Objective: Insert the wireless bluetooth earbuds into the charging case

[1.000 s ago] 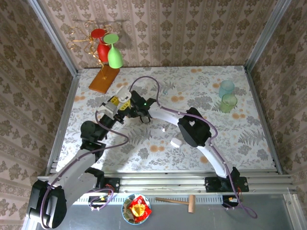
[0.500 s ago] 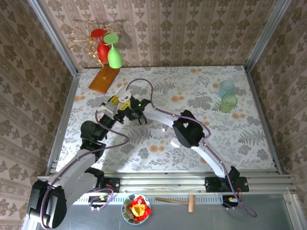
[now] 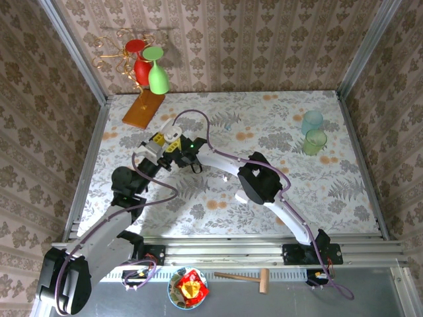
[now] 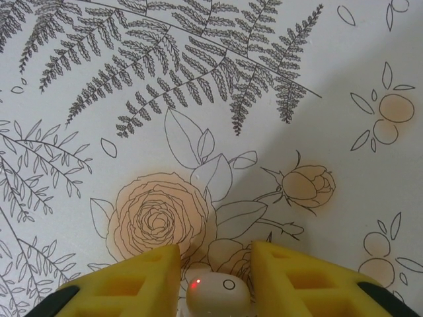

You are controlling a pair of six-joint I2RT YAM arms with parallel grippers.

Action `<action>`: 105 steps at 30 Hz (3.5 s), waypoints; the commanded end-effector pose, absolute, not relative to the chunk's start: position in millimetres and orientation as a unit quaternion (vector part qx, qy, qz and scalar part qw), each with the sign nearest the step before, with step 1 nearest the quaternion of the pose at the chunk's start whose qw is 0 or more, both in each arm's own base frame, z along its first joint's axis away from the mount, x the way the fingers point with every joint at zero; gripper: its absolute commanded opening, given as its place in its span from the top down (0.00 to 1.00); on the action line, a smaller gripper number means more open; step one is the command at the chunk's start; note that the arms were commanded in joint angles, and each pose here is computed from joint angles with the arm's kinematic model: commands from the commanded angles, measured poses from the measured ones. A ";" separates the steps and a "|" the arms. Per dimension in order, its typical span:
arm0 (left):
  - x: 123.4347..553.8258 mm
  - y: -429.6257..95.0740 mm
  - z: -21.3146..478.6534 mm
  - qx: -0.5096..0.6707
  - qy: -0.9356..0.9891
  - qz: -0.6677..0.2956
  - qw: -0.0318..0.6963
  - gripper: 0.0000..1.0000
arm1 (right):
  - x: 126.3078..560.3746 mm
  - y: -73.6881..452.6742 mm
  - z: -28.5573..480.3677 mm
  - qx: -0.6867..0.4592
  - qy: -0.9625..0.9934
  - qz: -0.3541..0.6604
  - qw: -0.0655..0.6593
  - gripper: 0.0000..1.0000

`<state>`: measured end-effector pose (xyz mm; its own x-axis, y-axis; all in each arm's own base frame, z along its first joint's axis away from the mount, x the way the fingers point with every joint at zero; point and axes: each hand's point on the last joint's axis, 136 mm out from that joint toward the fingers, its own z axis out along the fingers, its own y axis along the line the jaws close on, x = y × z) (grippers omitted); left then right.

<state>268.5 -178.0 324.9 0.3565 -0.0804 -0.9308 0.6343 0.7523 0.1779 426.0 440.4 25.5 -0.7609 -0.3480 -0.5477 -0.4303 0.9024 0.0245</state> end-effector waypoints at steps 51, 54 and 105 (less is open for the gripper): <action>272.7 -195.3 328.0 0.293 0.509 -0.228 0.777 0.78 | 349.9 224.8 63.5 -0.115 0.949 0.021 0.293 0.51; 273.7 -195.5 327.5 0.293 0.510 -0.227 0.776 0.78 | 341.1 220.3 72.5 -0.043 0.951 0.057 0.302 0.51; 265.5 -200.9 326.4 0.301 0.505 -0.226 0.777 0.78 | 355.7 237.6 36.2 0.029 0.972 0.055 0.227 0.64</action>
